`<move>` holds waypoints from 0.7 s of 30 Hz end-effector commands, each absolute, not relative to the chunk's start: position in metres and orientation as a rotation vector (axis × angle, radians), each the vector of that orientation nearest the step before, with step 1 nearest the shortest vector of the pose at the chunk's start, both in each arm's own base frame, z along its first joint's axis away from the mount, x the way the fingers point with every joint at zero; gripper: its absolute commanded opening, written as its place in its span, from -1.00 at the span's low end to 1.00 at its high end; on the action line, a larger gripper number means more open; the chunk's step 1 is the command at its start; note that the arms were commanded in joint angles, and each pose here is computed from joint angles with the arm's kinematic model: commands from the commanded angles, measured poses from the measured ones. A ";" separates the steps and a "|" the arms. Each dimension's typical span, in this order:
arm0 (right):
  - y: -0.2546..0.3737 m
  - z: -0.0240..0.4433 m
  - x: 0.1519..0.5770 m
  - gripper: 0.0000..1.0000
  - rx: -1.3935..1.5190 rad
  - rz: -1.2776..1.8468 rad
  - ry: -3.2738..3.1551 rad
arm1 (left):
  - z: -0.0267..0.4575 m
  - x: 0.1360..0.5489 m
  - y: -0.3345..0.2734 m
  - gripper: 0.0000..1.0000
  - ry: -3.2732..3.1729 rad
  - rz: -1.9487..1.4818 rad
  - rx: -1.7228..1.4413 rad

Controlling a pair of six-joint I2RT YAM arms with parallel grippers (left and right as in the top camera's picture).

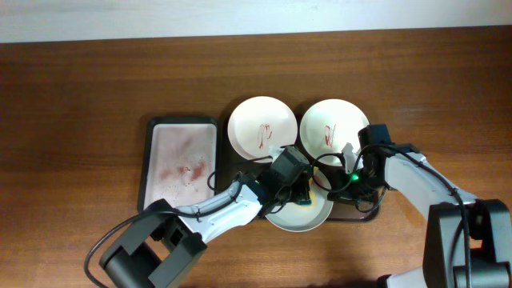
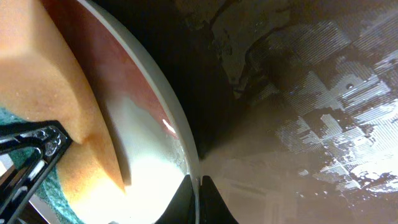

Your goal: Clean dirty plates on tray and stack at the side

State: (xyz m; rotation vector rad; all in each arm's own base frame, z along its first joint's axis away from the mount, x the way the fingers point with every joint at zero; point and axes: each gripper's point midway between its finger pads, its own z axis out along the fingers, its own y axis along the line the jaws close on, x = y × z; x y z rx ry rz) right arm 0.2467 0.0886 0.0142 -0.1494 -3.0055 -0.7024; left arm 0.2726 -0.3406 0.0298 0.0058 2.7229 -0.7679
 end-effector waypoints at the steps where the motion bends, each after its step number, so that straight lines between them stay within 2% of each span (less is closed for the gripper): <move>1: 0.088 0.017 0.252 -0.92 -0.139 -0.705 -3.019 | 0.014 0.274 -0.317 -1.00 2.755 -0.595 -0.042; 4: 0.088 0.017 0.251 -0.92 -0.140 -0.703 -3.016 | 0.009 0.279 -0.286 -1.00 2.766 -0.411 -0.088; 9: 0.088 0.017 0.251 -0.92 -0.139 -0.704 -3.017 | 0.068 0.290 -0.272 -1.00 2.686 -0.525 -0.073; 10: 0.088 0.017 0.252 -0.78 -0.139 -0.704 -3.017 | 0.077 0.289 -0.268 -1.00 2.677 -0.530 -0.073; 11: 0.088 0.017 0.253 -0.45 -0.137 -0.707 -3.024 | 0.092 0.284 -0.256 -1.00 2.670 -0.506 -0.016; 12: 0.088 0.017 0.254 -0.45 -0.135 -0.709 -3.029 | 0.095 0.281 -0.249 -1.00 2.676 -0.485 0.005; 18: 0.088 0.017 0.253 -0.92 -0.131 -0.708 -3.025 | 0.092 0.279 -0.180 -1.00 2.781 -0.295 -0.040; 21: 0.088 0.018 0.253 -0.92 -0.113 -0.710 -3.029 | 0.092 0.294 -0.145 -1.00 2.796 -0.314 0.048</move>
